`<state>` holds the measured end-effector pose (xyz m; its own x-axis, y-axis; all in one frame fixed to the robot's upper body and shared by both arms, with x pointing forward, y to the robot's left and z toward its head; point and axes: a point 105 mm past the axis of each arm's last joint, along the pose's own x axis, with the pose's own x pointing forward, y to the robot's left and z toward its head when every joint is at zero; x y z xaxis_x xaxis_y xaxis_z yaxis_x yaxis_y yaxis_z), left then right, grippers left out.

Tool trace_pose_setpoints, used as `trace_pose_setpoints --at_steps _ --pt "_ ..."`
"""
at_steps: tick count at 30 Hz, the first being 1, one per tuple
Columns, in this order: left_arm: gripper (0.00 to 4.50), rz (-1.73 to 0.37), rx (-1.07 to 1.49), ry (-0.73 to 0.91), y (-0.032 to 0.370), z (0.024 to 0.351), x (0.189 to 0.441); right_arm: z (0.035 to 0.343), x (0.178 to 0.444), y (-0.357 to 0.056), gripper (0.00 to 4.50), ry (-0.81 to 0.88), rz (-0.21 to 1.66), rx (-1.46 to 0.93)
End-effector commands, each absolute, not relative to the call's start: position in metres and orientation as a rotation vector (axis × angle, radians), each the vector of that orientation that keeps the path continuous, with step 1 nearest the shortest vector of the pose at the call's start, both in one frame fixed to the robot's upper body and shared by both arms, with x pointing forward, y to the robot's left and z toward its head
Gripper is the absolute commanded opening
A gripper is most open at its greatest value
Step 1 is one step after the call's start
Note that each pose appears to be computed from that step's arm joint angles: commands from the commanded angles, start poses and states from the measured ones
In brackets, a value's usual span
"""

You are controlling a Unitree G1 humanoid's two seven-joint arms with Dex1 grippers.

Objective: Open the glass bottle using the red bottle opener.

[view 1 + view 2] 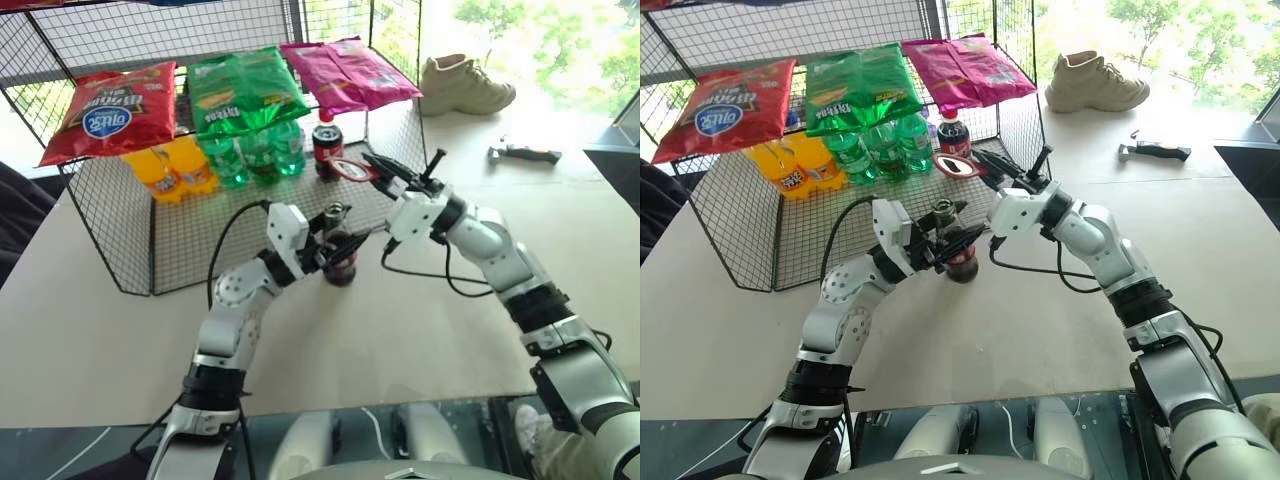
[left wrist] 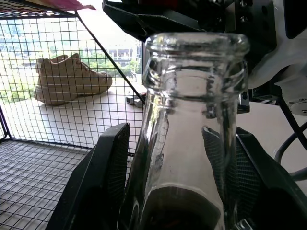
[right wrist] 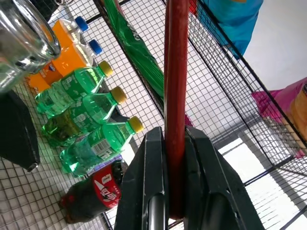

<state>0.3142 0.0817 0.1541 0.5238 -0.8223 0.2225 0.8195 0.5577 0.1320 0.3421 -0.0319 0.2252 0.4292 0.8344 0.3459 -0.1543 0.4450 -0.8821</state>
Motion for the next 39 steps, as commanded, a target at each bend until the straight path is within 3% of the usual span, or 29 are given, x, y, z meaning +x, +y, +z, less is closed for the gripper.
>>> trace_pose_setpoints --at_steps 1,20,34,39 --pt "4.39 -0.985 0.012 -0.282 0.081 0.156 0.313 0.24 0.337 -0.035 0.0 -0.951 0.704 -0.855" --pt "4.46 -1.004 0.047 -0.229 0.093 0.145 0.294 0.219 0.338 -0.049 0.0 -0.813 0.71 -0.727" --pt "4.46 -0.918 0.086 -0.075 0.137 0.114 0.255 0.154 0.317 -0.102 0.0 -0.338 0.756 -0.327" --pt "4.46 -0.82 0.077 -0.043 0.154 0.105 0.251 0.116 0.299 -0.113 0.0 -0.028 0.82 -0.125"
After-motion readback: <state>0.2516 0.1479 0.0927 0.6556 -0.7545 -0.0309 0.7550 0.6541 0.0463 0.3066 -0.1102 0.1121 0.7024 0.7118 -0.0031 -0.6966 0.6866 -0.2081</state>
